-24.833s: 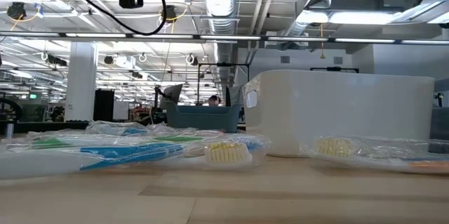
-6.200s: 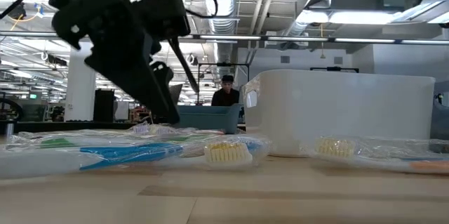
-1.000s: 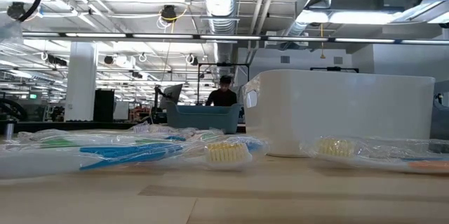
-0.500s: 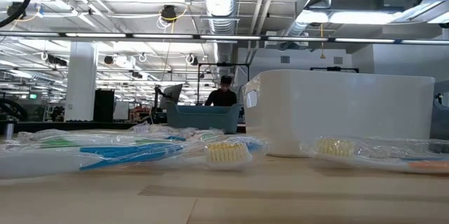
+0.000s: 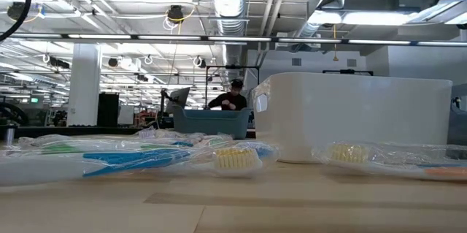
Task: Pick & Place Toothbrushes
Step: Put the green toothbrush into the bottom white bin, then put the violet toothbrush into the blue bin
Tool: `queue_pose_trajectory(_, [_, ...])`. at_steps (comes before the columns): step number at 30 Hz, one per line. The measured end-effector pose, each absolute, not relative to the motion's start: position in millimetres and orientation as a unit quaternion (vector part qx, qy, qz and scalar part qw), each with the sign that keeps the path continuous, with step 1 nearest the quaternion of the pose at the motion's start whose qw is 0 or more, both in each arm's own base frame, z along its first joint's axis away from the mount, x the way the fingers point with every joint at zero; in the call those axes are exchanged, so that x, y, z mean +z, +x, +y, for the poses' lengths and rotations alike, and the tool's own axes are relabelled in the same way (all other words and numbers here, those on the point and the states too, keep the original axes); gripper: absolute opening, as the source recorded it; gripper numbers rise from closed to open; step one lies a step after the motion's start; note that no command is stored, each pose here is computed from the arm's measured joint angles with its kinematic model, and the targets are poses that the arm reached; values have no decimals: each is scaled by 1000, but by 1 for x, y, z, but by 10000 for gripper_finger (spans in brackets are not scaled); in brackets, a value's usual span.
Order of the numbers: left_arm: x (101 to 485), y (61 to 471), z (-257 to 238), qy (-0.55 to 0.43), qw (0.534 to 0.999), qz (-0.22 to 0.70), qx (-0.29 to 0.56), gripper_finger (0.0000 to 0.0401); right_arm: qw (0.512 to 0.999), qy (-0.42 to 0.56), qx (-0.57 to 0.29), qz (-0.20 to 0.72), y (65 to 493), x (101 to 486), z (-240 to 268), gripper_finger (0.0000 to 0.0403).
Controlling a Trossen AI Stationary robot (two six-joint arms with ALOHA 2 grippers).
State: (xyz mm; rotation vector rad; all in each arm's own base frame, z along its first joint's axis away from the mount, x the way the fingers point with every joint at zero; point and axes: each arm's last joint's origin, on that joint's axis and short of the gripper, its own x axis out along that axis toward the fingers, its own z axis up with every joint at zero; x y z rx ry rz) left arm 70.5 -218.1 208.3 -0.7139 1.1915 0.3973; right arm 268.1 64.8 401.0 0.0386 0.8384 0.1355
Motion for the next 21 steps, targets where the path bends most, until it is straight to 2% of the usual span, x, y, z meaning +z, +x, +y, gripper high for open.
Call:
queue_pose_trajectory(13, [195,70,-217,-315,754,553,161,6,911,19,66,407,268,401,65,109])
queue_pose_trajectory(21, [189,69,-217,-337,736,564,163,50,910,18,65,409,268,401,65,109])
